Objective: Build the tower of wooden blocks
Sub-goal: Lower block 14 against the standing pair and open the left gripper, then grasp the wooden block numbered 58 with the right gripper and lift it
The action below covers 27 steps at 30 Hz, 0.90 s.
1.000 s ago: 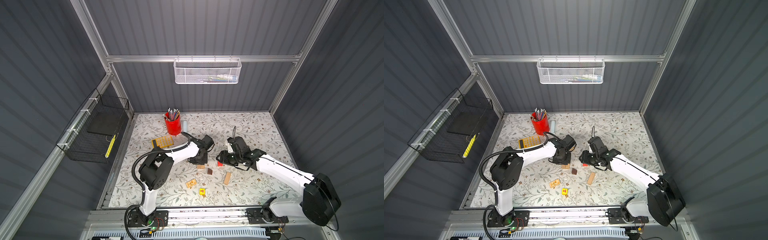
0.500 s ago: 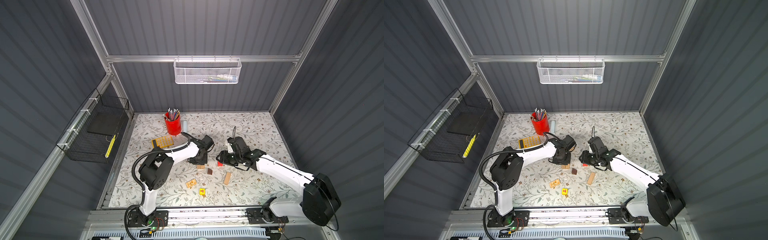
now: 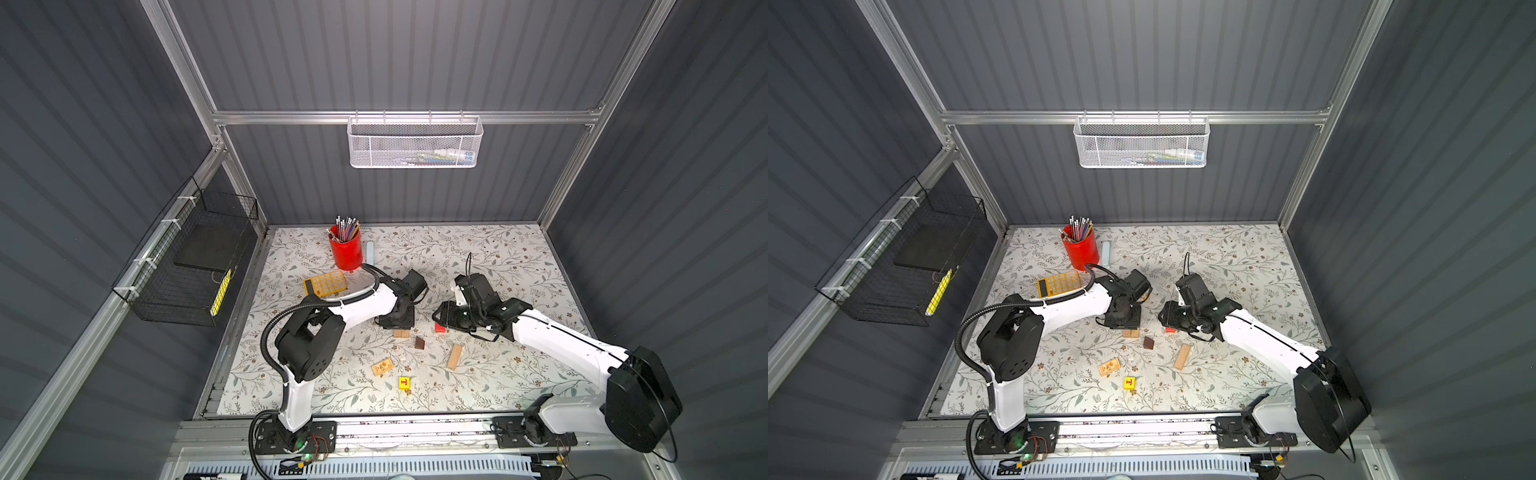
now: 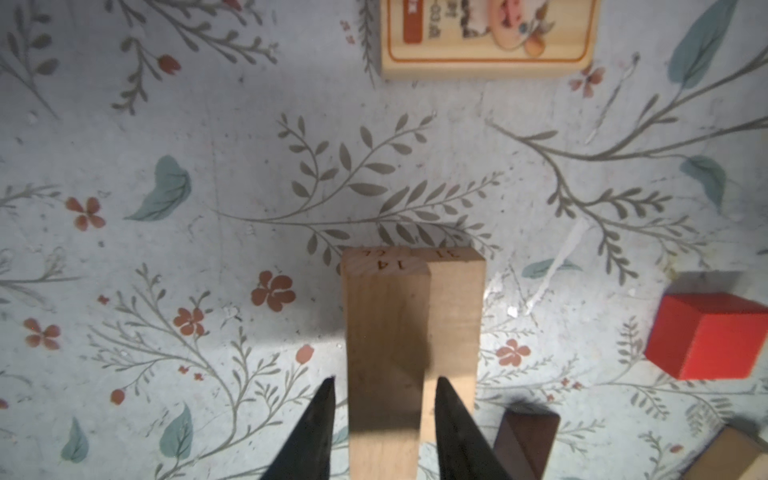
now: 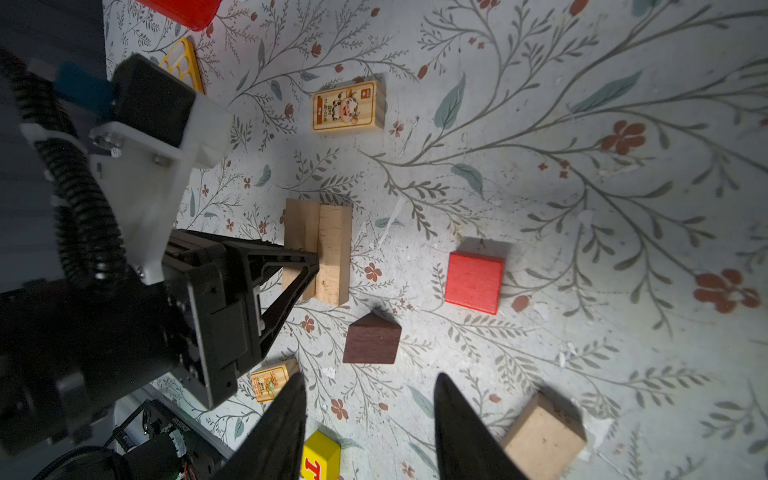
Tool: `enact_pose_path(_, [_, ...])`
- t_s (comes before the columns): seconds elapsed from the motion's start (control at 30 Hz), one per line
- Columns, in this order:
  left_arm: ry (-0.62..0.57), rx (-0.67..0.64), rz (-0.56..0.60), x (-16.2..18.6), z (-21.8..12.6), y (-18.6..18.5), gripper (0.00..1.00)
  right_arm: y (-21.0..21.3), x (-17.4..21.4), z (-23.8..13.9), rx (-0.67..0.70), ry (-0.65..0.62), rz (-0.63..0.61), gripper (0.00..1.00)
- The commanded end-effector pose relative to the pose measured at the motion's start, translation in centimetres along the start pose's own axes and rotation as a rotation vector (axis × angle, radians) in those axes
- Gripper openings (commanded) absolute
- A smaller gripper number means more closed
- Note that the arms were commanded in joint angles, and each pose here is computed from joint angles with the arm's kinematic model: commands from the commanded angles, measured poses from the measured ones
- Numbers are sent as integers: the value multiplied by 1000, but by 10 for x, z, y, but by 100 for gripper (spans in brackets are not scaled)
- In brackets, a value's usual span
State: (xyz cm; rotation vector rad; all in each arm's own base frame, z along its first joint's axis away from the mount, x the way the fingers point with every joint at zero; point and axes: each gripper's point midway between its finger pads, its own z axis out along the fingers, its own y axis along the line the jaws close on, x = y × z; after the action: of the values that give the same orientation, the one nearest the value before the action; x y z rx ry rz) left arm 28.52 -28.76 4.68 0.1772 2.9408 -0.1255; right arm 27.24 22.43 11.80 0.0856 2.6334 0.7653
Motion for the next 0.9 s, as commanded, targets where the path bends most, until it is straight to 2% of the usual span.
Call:
enact_pose_path(0.0, [-27,9,-10,0,-21,2,42,5,-8,-10,-6,-24,-2,51])
enact_pose_path(0.23, [-86,34,-22,-8,-44,2,48,-5,-2,-21,65,12,-3,56])
enact_pose_path(0.43, [-185,104,-13,-11,-72,3,55,-32,17,-33,213,89,34,65])
enact_pose_path(0.63, [-255,162,13,-6,-89,9,64,-67,44,-36,369,139,138,75])
enact_pose_path(0.87, [-279,198,54,2,-97,11,76,-81,72,-21,449,141,258,81])
